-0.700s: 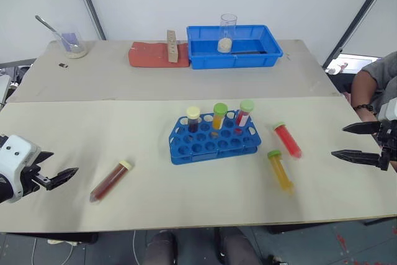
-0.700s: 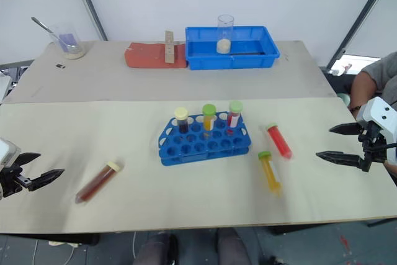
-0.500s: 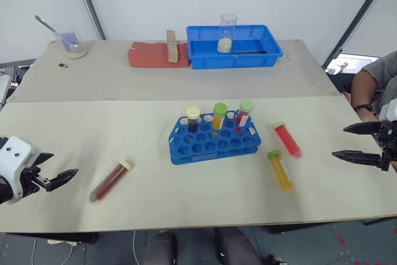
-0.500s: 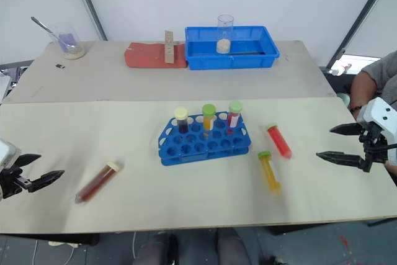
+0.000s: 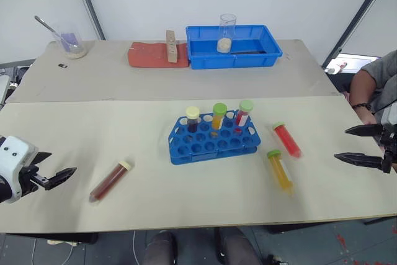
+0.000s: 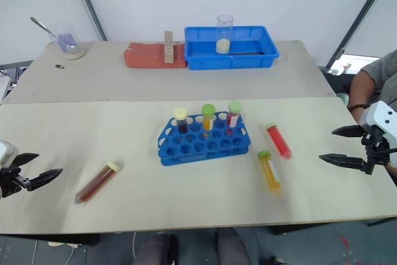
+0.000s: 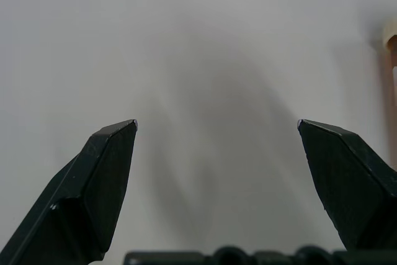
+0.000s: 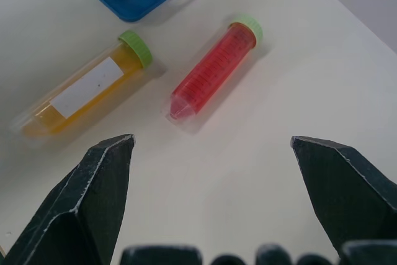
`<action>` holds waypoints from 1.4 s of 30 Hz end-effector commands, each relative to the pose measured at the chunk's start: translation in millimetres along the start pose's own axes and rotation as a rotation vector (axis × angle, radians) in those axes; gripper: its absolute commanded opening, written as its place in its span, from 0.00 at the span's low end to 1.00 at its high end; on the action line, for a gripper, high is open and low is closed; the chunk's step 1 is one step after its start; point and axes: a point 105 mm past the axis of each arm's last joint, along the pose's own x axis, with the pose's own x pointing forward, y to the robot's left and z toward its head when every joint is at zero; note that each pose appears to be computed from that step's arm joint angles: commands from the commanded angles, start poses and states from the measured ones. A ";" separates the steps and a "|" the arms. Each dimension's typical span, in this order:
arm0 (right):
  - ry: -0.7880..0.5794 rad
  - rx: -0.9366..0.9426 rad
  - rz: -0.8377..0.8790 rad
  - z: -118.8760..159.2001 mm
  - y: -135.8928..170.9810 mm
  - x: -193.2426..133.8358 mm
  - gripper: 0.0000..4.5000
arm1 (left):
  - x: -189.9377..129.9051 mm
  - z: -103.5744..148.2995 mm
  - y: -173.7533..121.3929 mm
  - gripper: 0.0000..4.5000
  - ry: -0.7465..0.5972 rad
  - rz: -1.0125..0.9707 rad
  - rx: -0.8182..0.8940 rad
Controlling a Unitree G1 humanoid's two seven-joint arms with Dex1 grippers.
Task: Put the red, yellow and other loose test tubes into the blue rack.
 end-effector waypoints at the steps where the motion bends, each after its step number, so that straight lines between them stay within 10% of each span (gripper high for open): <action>1: -0.024 -0.027 -0.022 11.2 -1.6 -3.4 1.00 | -2.6 13.8 -3.6 0.99 -0.073 -0.036 0.030; 17: -0.041 0.075 -0.021 64.5 12.7 43.5 1.00 | 22.1 138.3 -190.8 0.99 -0.450 -0.771 0.354; 40: 0.468 0.358 -0.071 4.4 -43.9 138.0 1.00 | 25.3 153.7 -240.8 0.99 -0.573 -0.943 0.448; 42: 0.485 0.366 -0.054 4.1 -43.3 139.2 0.88 | 25.4 153.8 -243.2 1.00 -0.578 -0.950 0.455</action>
